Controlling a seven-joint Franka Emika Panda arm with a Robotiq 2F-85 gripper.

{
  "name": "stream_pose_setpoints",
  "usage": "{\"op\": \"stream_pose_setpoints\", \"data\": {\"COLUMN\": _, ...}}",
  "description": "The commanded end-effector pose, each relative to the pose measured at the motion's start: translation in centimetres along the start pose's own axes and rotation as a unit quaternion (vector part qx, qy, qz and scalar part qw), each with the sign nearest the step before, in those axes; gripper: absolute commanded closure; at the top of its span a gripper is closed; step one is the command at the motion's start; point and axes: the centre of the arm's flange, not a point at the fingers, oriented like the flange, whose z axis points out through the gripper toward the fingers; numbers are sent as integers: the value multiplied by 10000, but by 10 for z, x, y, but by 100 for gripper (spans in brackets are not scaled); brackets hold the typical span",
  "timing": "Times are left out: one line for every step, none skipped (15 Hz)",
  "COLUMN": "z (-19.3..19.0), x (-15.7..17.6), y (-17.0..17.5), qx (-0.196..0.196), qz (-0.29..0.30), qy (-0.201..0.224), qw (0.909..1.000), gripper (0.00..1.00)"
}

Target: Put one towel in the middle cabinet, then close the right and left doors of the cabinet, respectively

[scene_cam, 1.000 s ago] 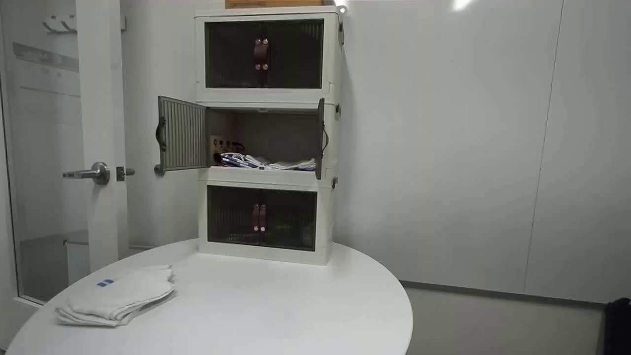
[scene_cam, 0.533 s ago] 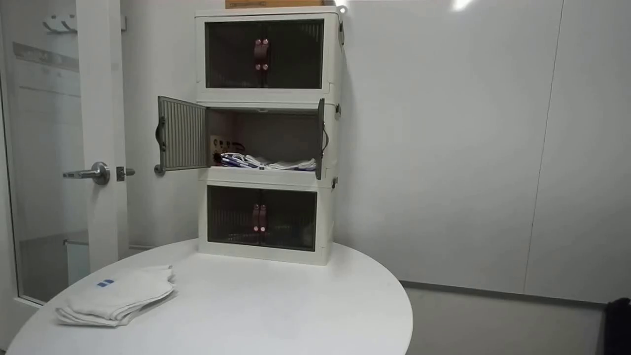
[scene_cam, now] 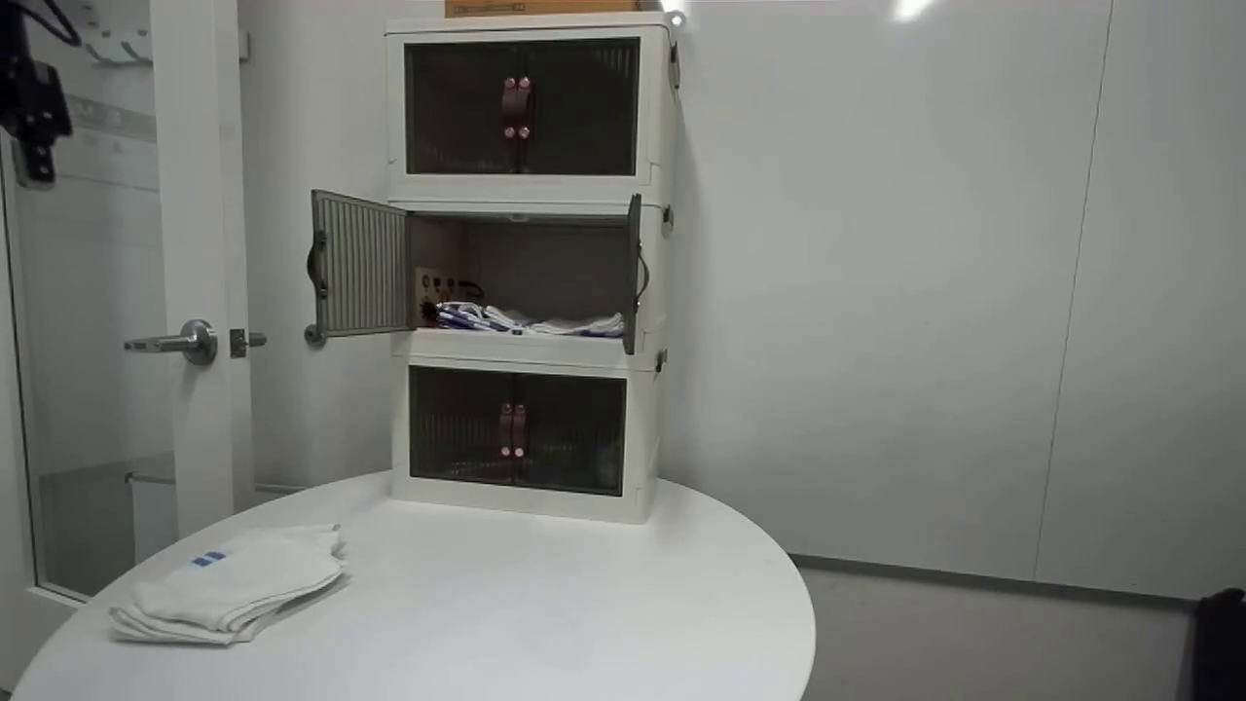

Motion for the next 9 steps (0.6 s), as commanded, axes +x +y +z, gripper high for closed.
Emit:
{"op": "stream_pose_setpoints", "data": {"z": 36, "x": 51, "y": -21, "qx": -45, "qz": 273, "qy": 110, "qw": 9996, "gripper": 0}}
{"op": "stream_pose_setpoints", "data": {"z": 47, "x": 59, "y": -21, "qx": -104, "qz": 377, "qy": 148, "qw": 9991, "gripper": 0}}
{"op": "stream_pose_setpoints", "data": {"z": 58, "x": 67, "y": -19, "qx": -93, "qz": 461, "qy": 149, "qw": 9988, "gripper": 0}}
{"op": "stream_pose_setpoints", "data": {"z": 68, "x": 74, "y": -18, "qx": -103, "qz": 566, "qy": 153, "qw": 9982, "gripper": 0}}
{"op": "stream_pose_setpoints", "data": {"z": 79, "x": 81, "y": -16, "qx": -71, "qz": 665, "qy": 153, "qw": 9976, "gripper": 0}}
{"op": "stream_pose_setpoints", "data": {"z": 88, "x": 88, "y": -13, "qx": -14, "qz": 728, "qy": 126, "qw": 9973, "gripper": 0}}
{"op": "stream_pose_setpoints", "data": {"z": 98, "x": 95, "y": -11, "qx": 62, "qz": 803, "qy": 123, "qw": 9967, "gripper": 0}}
{"op": "stream_pose_setpoints", "data": {"z": 105, "x": 101, "y": -9, "qx": 128, "qz": 835, "qy": 130, "qw": 9963, "gripper": 0}}
{"op": "stream_pose_setpoints", "data": {"z": 113, "x": 108, "y": -7, "qx": 174, "qz": 863, "qy": 153, "qw": 9960, "gripper": 0}}
